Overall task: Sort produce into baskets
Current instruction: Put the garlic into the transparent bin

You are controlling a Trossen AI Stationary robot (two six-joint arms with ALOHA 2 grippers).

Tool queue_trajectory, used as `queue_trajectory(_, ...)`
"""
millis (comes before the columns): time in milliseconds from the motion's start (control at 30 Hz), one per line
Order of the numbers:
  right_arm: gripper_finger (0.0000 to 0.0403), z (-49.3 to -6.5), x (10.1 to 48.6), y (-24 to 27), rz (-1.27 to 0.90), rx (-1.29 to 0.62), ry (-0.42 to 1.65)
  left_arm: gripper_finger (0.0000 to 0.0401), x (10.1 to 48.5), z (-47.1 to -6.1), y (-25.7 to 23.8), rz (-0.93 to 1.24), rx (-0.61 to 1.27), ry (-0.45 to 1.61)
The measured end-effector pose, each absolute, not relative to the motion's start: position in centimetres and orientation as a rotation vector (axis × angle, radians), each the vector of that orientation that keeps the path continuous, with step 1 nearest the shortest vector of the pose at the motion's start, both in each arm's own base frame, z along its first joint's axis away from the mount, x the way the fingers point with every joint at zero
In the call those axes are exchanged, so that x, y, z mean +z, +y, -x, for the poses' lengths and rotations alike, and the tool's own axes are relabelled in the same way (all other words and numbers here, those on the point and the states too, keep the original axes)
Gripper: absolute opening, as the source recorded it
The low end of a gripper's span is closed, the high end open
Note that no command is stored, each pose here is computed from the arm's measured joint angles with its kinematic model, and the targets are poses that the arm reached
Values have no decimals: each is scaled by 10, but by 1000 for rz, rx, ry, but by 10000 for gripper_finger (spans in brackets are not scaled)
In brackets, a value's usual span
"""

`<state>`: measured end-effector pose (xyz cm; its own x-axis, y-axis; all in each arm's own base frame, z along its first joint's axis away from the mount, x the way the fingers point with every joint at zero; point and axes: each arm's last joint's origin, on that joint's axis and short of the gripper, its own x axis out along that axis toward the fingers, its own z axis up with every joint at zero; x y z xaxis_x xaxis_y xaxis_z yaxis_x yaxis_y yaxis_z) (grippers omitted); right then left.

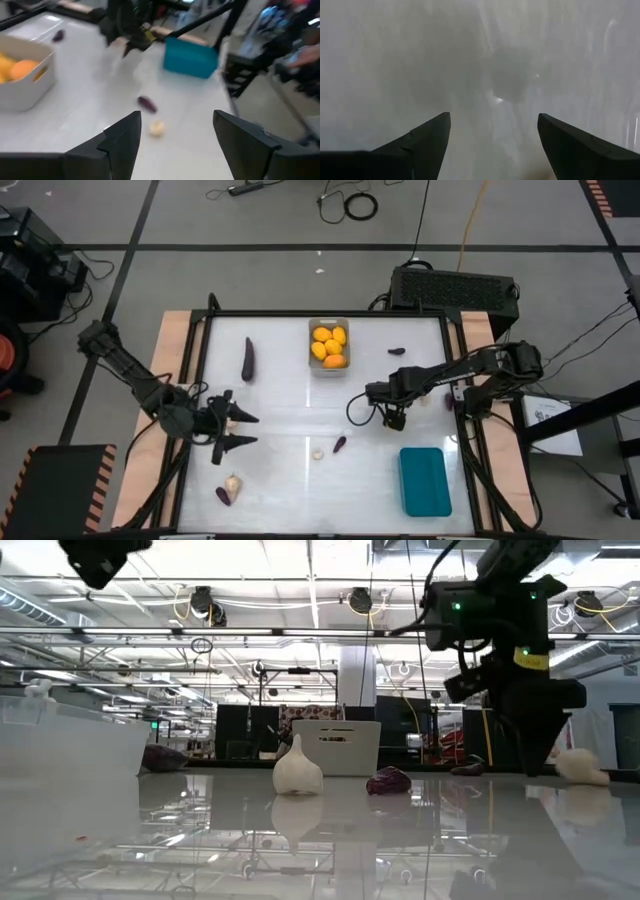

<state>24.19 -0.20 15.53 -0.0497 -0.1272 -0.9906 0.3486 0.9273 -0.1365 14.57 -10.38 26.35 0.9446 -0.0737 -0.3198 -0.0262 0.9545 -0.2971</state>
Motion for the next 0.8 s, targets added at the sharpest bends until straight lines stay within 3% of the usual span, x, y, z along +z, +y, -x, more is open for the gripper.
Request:
queue_trajectory(267, 293, -238, 155, -6, -153, -543, 1557, 253, 256, -151, -106, 284, 103, 338)
queue_trajectory(533, 293, -219, 166, -27, -268, -709, 1629, 253, 250, -155, -109, 254, 131, 354)
queue_trajectory(800, 293, -189, 189, -71, -573, -918, 1596, 253, 245, -157, -111, 227, 142, 380)
